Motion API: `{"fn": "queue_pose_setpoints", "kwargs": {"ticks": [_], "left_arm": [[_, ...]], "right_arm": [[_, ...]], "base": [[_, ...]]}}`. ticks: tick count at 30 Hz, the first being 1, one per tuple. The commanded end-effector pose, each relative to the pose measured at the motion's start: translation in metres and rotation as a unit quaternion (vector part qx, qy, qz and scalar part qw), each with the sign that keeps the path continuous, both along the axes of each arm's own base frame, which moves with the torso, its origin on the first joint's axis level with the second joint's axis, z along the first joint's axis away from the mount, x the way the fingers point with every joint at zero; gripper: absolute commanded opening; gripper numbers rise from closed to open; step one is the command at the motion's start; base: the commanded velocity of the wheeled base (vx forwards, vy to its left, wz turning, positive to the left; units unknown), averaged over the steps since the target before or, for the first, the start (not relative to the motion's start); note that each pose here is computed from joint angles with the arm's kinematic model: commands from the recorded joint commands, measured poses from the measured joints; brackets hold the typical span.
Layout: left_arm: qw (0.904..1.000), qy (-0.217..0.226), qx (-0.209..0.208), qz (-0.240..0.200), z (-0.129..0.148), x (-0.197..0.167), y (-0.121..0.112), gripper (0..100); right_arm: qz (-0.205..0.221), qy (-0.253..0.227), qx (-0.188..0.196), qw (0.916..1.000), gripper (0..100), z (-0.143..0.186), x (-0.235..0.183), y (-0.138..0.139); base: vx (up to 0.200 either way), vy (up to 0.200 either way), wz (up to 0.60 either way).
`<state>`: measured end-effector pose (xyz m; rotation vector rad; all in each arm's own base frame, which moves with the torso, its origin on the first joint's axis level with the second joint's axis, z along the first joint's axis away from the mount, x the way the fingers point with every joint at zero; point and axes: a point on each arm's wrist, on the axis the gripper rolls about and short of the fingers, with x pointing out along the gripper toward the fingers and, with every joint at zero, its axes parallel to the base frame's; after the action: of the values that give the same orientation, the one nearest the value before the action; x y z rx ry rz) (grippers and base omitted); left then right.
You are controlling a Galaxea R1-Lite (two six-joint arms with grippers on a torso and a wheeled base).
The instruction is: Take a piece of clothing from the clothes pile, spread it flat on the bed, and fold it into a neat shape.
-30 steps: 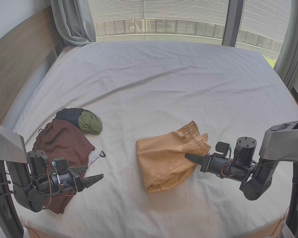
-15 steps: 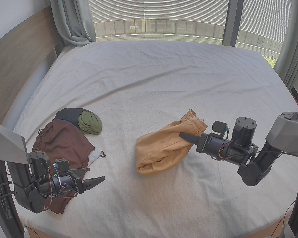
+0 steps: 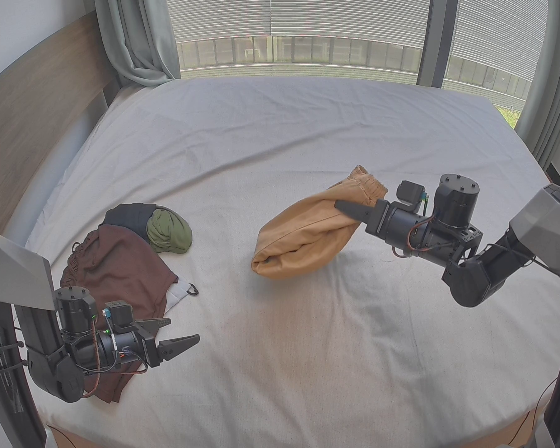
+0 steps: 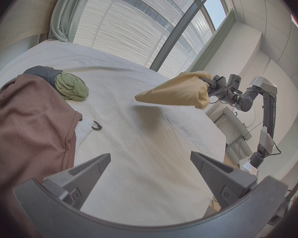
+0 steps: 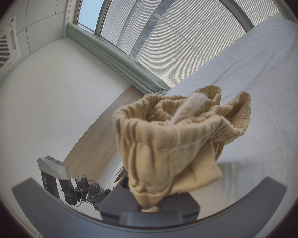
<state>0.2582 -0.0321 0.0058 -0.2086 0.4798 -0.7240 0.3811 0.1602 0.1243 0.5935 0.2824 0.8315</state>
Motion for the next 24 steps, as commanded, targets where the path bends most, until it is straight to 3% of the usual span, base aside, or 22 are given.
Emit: {"fn": "queue_pose_setpoints", "kwargs": {"ticks": [1, 9, 24], "left_arm": [[1.0000, 0.001, 0.000, 0.000, 0.000, 0.000, 0.000, 100], [1.0000, 0.000, 0.000, 0.001, 0.000, 0.001, 0.000, 100], [1.0000, 0.005, 0.000, 0.003, -0.003, 0.001, 0.002, 100]], "right_arm": [[-0.006, 0.000, 0.002, 1.0000, 0, 0.000, 0.017, 0.001], [-0.013, 0.006, -0.001, 0.9999, 0, -0.013, 0.037, 0.001], [-0.026, -0.013, 0.014, 0.9995, 0, -0.002, 0.070, 0.002]], "base": [[0.000, 0.000, 0.00], [0.000, 0.000, 0.00], [0.000, 0.000, 0.00]]}}
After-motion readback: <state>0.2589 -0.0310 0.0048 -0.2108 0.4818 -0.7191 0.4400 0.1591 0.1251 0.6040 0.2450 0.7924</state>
